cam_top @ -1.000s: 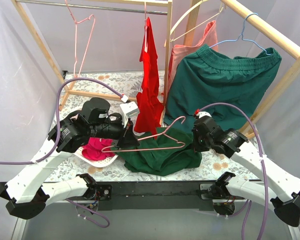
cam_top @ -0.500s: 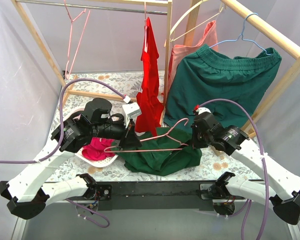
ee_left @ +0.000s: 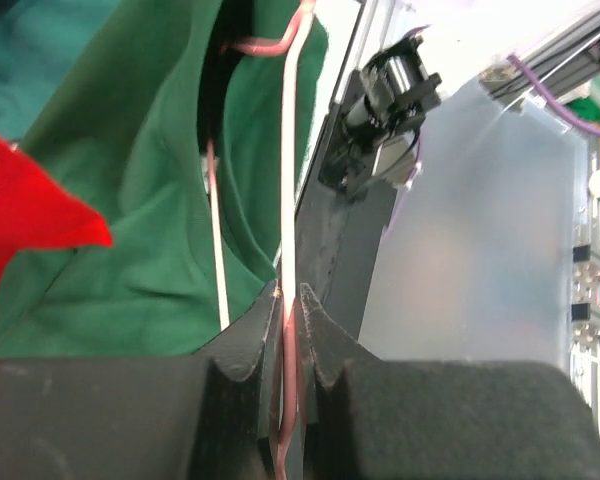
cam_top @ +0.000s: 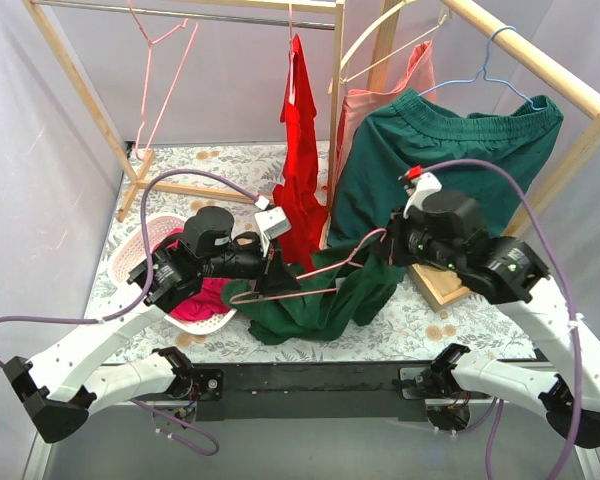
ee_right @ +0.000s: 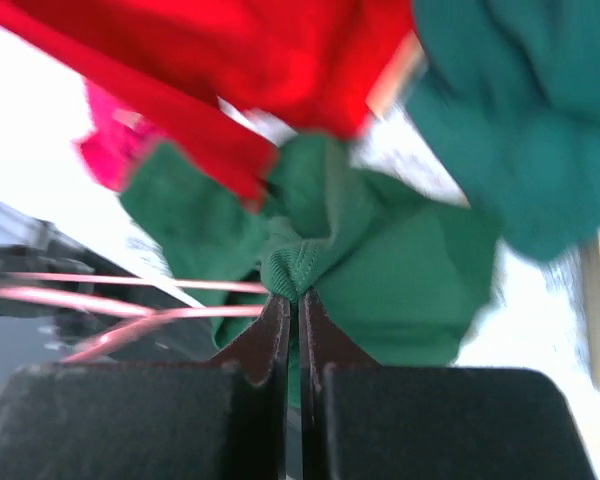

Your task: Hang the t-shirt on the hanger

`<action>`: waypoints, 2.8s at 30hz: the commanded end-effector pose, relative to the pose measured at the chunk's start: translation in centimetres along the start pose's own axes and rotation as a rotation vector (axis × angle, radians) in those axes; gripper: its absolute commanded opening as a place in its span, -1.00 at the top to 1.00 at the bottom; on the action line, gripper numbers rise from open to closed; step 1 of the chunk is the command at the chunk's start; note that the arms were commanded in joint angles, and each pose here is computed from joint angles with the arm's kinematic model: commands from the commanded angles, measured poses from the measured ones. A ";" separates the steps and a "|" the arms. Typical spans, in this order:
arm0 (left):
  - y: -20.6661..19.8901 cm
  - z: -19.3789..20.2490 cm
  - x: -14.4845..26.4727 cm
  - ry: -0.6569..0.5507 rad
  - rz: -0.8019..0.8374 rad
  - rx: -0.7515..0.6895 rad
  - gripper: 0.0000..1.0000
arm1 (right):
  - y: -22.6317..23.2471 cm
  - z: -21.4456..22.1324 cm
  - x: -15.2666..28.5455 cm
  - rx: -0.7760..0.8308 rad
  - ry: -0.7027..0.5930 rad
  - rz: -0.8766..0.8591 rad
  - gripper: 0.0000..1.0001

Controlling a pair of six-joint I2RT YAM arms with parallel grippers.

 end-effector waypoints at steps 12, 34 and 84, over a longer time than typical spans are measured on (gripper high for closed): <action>-0.1 -0.3 -1.8 -0.326 0.085 0.038 1.00 | -1.5 3.5 -2.9 -0.048 -0.015 -0.032 0.97; 1.8 5.2 -6.0 -0.306 0.102 0.277 1.00 | -5.2 8.2 -3.5 -0.169 -0.032 0.088 -0.12; 0.5 3.8 -12.8 -0.039 -0.178 0.436 -0.13 | -5.0 6.8 -4.2 -0.160 -0.190 0.062 0.97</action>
Point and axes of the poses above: each gripper's point midway between its finger pads, its own x axis back along the fingers, its own y axis along the line the jaws close on, z = x × y, the point moved 10 cm from there along x, back along the fingers, and after that the axes turned 5 degrees about -x, right-handed, at the moved point
